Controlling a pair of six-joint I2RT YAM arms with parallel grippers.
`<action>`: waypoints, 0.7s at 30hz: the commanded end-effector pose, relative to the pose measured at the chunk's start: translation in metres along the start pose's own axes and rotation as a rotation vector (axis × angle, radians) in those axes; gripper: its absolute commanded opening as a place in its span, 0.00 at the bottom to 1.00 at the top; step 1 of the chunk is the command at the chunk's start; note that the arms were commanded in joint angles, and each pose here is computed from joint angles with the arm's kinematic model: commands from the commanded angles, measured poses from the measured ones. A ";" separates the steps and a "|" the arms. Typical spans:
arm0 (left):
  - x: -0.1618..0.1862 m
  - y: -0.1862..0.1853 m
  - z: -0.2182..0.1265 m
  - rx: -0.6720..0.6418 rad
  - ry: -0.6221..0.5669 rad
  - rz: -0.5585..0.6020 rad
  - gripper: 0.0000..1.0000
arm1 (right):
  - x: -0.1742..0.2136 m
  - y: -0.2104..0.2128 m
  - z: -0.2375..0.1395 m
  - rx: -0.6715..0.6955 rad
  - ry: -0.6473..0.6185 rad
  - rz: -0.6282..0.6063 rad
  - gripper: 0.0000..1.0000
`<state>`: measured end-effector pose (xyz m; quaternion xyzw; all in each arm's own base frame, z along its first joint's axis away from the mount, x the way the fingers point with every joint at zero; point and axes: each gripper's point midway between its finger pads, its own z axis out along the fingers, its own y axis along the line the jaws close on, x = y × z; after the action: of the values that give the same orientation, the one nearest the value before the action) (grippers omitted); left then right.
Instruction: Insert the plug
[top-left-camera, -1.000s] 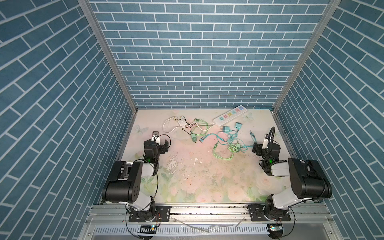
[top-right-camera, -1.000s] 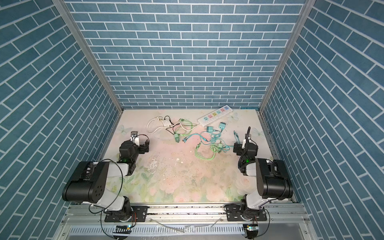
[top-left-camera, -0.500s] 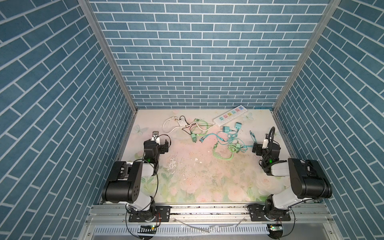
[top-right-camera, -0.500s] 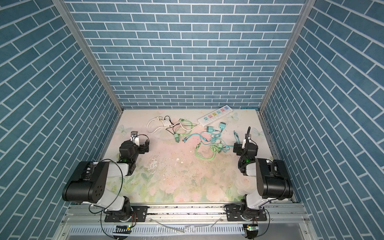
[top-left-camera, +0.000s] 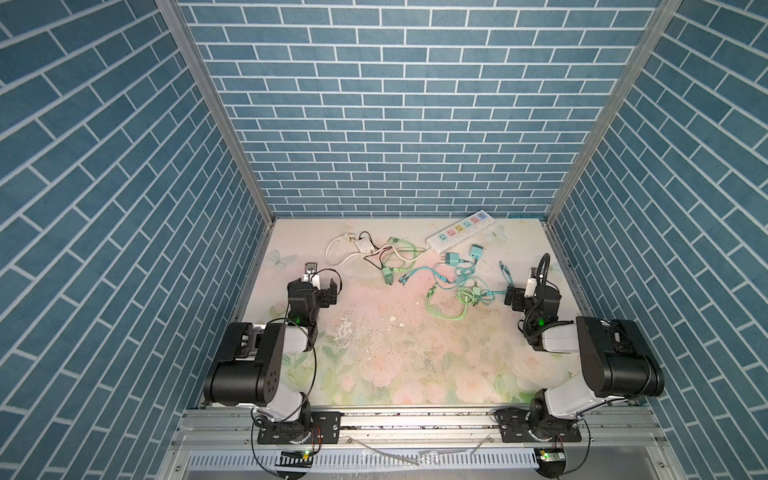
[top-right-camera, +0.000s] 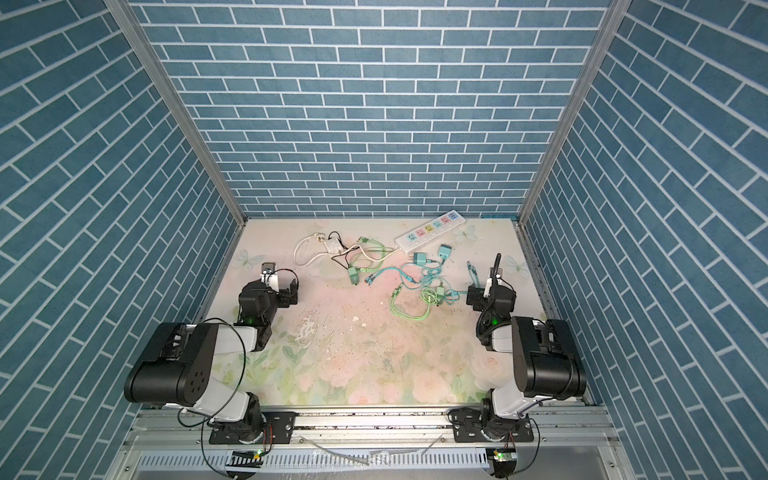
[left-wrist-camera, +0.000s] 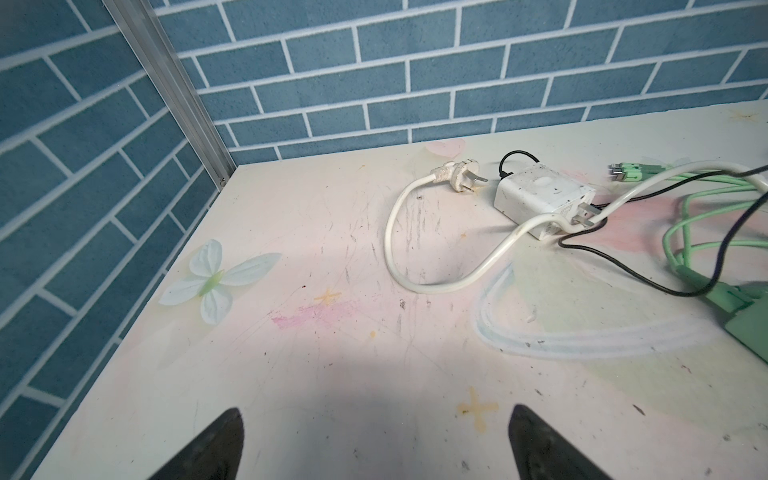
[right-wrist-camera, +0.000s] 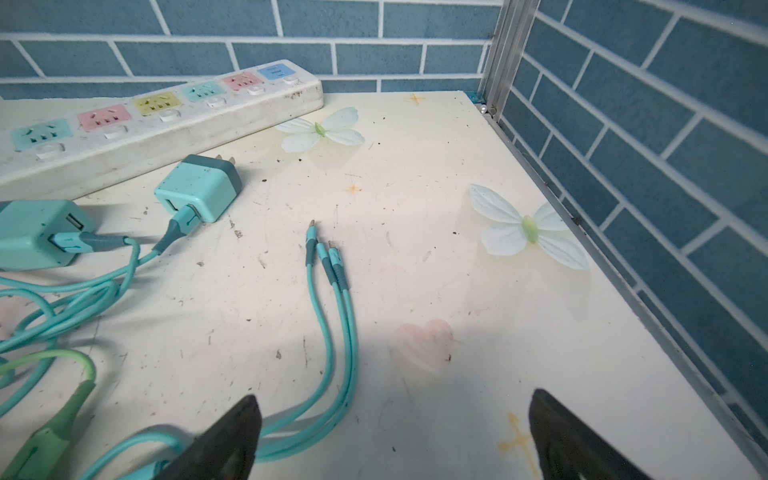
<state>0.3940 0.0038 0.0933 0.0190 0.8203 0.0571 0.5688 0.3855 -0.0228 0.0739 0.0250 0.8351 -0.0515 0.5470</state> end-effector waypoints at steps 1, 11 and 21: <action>-0.001 0.000 0.001 0.003 0.005 -0.003 1.00 | -0.016 0.000 0.002 -0.004 -0.038 0.021 0.99; -0.021 0.008 0.000 -0.065 0.118 0.005 1.00 | -0.032 -0.010 -0.007 0.058 -0.004 0.030 0.99; -0.056 0.011 -0.019 -0.080 0.320 -0.157 1.00 | -0.080 0.018 -0.014 0.081 0.213 0.005 0.99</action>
<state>0.4163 0.0073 0.1698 -0.0473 0.8578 0.0533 0.5089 0.4157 -0.0063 0.1611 0.0425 0.8499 -0.0695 0.5207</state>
